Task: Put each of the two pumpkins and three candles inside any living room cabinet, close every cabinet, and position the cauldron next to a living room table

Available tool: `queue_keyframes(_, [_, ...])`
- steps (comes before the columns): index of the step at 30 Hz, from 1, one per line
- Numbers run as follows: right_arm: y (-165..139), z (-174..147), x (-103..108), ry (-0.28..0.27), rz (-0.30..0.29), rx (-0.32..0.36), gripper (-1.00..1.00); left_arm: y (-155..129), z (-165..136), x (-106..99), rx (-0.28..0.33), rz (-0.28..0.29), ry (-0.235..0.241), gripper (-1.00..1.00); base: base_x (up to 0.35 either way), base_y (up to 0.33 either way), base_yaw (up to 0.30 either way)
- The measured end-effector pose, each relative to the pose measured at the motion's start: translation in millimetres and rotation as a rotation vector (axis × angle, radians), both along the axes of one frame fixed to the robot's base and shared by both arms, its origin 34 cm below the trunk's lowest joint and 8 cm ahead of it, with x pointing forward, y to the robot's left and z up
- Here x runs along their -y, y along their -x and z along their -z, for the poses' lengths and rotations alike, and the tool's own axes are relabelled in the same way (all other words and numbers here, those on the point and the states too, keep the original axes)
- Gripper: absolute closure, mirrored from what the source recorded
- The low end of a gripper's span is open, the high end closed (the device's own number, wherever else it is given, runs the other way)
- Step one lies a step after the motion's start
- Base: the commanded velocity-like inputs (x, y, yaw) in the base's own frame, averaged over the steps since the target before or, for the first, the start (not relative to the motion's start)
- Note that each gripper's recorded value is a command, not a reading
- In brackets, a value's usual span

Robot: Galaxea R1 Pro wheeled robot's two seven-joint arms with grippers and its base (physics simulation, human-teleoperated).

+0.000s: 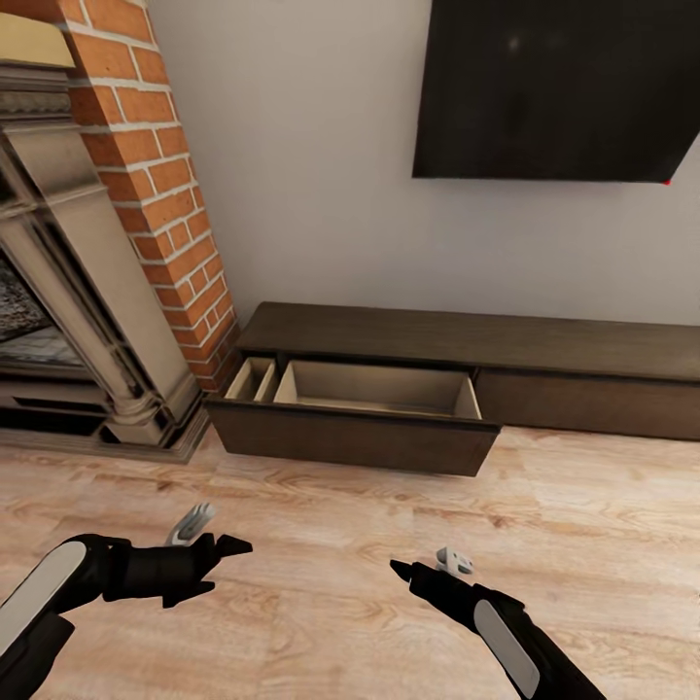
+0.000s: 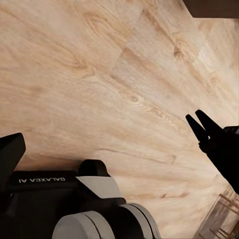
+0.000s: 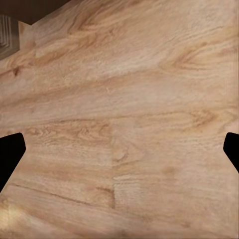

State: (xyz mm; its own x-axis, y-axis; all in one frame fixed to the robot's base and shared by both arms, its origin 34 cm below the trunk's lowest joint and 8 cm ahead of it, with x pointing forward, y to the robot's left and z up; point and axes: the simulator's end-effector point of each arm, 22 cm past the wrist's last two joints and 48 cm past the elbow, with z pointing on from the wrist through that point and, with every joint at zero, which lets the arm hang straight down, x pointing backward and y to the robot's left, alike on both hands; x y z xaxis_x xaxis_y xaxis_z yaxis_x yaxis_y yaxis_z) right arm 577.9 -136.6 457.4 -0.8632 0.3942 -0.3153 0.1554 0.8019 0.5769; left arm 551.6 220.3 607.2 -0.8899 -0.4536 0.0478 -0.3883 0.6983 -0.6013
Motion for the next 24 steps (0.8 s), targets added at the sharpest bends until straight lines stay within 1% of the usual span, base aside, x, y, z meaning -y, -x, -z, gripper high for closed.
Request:
queue_keyframes(9, [-0.6,-15.6,1.0,0.004,0.000,-0.006,-1.00,-3.9,-18.3,-2.2,0.002,-0.007,0.000,-1.00,-0.003,0.000,0.241])
queue_keyframes(24, [0.2,-14.3,1.9,0.010,0.001,-0.008,-1.00,-6.2,-19.5,-4.4,0.007,-0.016,0.001,-1.00,0.000,0.000,0.275])
